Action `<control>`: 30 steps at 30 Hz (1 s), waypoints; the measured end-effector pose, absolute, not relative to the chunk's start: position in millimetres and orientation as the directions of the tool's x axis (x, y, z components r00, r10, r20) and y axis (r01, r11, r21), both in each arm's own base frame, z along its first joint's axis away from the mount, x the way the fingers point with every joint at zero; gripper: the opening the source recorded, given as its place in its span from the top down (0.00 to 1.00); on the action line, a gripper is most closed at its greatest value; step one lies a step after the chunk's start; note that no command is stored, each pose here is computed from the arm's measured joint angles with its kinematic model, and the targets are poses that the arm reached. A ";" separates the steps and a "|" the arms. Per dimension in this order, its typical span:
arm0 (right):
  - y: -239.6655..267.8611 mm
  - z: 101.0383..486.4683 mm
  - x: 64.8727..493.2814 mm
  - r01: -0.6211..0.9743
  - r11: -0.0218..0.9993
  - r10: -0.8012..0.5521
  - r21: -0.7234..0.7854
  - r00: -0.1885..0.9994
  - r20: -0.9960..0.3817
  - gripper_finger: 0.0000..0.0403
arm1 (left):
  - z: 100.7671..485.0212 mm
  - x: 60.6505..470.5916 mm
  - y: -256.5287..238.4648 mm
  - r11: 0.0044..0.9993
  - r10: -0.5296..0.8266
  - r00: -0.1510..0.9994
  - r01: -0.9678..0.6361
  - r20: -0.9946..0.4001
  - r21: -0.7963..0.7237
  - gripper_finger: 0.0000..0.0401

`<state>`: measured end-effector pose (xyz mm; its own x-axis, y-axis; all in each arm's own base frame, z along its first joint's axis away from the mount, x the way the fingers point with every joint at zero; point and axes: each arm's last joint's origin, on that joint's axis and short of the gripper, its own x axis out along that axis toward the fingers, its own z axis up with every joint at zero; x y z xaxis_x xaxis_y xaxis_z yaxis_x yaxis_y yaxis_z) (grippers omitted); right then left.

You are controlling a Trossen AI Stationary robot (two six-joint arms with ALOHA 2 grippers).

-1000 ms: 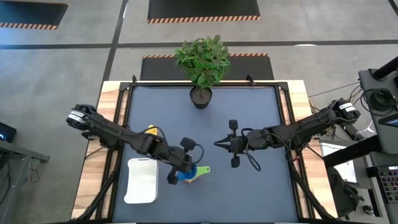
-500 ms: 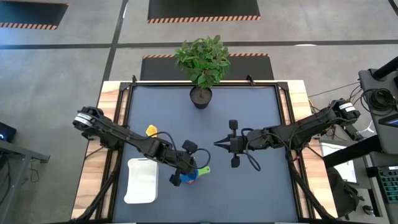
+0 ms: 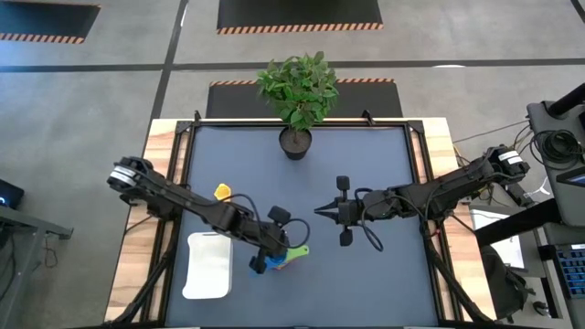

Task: Nest measuring cups in basket
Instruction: Stack the blue measuring cup on the light green measuring cup

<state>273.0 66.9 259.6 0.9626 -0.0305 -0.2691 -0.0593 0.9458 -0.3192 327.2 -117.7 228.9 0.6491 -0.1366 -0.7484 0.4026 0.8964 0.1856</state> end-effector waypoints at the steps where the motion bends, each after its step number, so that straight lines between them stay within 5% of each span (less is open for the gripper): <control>1: 66.9 259.6 273.0 -0.059 0.946 -0.030 -0.319 0.963 -0.269 0.98 | 231.2 326.1 -117.5 0.898 -0.139 0.653 0.400 -0.744 0.184 0.86; 7: 66.9 259.2 272.9 -0.061 0.945 -0.031 -0.320 0.962 -0.273 0.98 | 246.8 308.6 -118.1 0.935 -0.144 0.628 0.340 -0.765 0.103 0.86; 18: 66.9 259.5 272.9 -0.060 0.946 -0.031 -0.320 0.962 -0.272 0.98 | 231.9 278.6 -136.9 0.969 -0.156 0.392 0.238 -0.907 -0.063 0.96; 30: 67.0 260.0 273.1 -0.056 0.949 -0.030 -0.309 0.963 -0.266 0.98 | 206.9 282.6 -142.8 0.982 -0.113 0.299 0.179 -0.947 -0.061 1.00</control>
<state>273.1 67.0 260.0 0.9634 -0.0301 -0.2663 -0.0559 0.9493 -0.3093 282.6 -142.8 206.9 0.2992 -0.1132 -0.9474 0.1795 0.9819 -0.0606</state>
